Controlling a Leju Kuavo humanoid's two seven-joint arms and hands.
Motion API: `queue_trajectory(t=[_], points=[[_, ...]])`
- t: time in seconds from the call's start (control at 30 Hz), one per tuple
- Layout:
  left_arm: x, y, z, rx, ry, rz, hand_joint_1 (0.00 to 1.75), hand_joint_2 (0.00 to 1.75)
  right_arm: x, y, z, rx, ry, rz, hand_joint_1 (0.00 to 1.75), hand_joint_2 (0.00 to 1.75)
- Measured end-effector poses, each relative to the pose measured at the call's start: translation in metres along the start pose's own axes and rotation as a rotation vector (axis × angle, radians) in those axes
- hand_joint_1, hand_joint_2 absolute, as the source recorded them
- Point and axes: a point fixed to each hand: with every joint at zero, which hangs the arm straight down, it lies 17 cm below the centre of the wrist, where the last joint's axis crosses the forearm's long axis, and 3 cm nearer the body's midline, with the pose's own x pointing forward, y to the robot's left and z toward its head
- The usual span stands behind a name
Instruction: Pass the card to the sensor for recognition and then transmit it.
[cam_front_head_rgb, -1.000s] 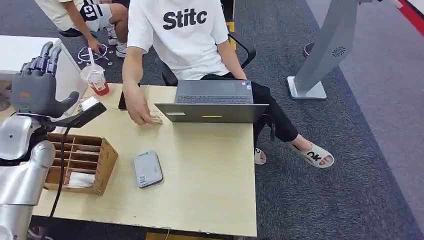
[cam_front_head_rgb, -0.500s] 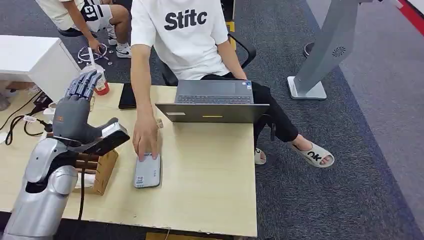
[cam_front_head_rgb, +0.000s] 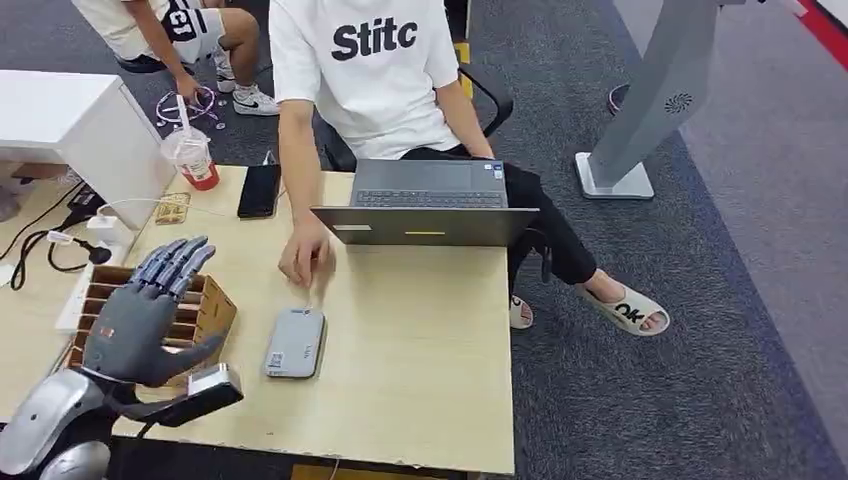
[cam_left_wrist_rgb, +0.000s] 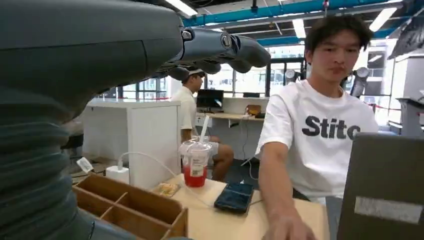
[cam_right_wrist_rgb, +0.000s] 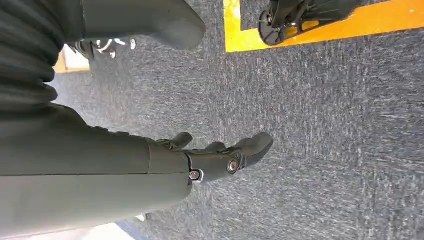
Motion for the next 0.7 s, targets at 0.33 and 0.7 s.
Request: queue_trajectory(t=[0.33,0.7], points=[[0.006,-0.018,0.084,-0.126,0.008,-0.029,0.00,1.75,-0.002,-0.002,-0.001,-0.005,0.005,-0.030,0.00,1.75],[-0.021,-0.008,0.129,-0.172,0.133,-0.066,0.00,1.75,-0.002,-0.003,-0.001,-0.007,0.006,-0.036,0.00,1.75]])
